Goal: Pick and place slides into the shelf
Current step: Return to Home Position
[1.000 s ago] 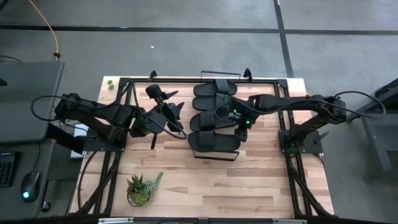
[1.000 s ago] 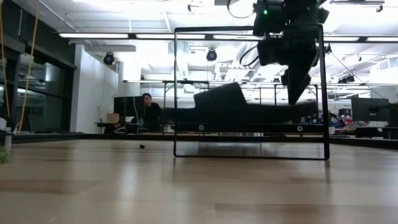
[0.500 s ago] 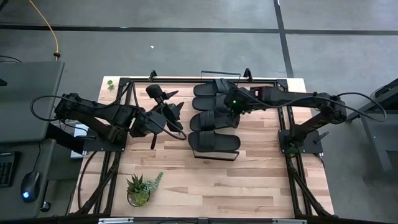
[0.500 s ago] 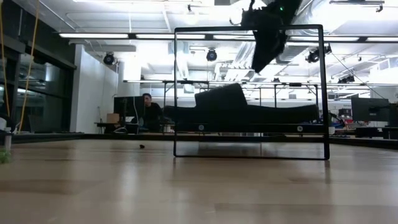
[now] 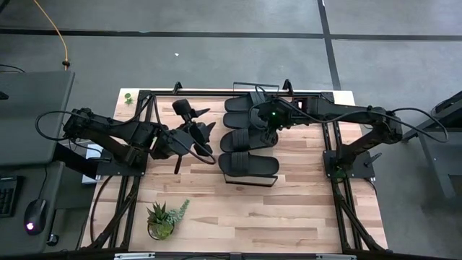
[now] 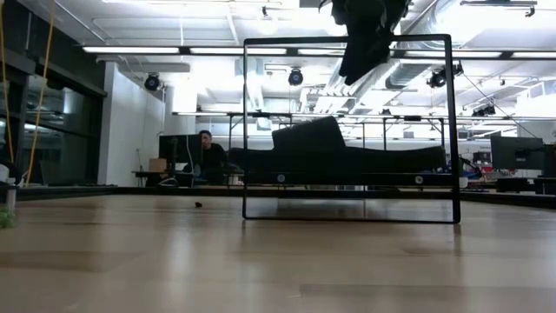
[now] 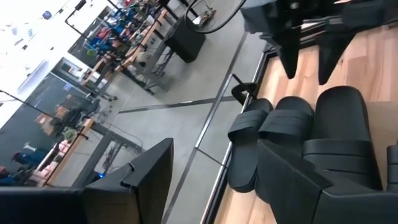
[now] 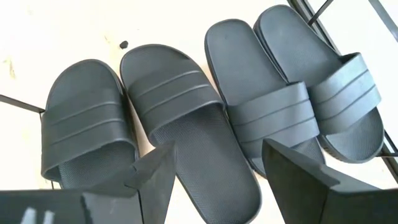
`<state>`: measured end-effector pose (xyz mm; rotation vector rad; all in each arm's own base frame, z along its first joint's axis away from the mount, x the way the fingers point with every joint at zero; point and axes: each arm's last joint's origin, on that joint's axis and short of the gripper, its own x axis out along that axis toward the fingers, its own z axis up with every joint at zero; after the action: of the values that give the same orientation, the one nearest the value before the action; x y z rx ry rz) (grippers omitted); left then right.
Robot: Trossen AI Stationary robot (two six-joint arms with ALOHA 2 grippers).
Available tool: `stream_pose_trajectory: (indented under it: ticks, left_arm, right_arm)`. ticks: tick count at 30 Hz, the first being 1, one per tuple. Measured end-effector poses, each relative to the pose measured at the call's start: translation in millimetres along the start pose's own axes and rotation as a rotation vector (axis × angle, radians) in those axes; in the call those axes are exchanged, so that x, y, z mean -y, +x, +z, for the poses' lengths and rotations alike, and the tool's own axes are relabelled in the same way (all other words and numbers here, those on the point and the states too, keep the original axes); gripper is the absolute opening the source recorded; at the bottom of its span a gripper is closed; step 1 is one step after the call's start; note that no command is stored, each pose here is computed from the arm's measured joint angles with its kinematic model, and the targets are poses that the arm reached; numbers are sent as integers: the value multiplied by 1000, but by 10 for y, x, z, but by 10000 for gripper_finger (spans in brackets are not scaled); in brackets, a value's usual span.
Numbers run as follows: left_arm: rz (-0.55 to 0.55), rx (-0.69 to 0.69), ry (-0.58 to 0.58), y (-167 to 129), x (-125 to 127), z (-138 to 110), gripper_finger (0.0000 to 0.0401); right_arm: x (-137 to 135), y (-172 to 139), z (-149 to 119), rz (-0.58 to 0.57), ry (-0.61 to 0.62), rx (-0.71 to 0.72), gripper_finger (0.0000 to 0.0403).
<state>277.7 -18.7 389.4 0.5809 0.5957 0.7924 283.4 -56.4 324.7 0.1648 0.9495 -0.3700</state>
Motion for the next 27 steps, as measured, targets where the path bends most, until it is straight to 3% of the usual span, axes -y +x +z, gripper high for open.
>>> stream_pose_trajectory:
  ticks: [17, 22, 27]
  left_arm:
    - [-19, 8, -4, 0, 4, 6, 216]
    - [-109, 27, 1, -3, 32, 3, 216]
    - [-264, 66, -66, -11, 75, 21, 216]
  right_arm:
    - [-1, 0, 0, 2, 0, 0, 226]
    - [-1, 0, 2, 2, 0, 2, 226]
    - [-1, 0, 10, 1, -6, 10, 226]
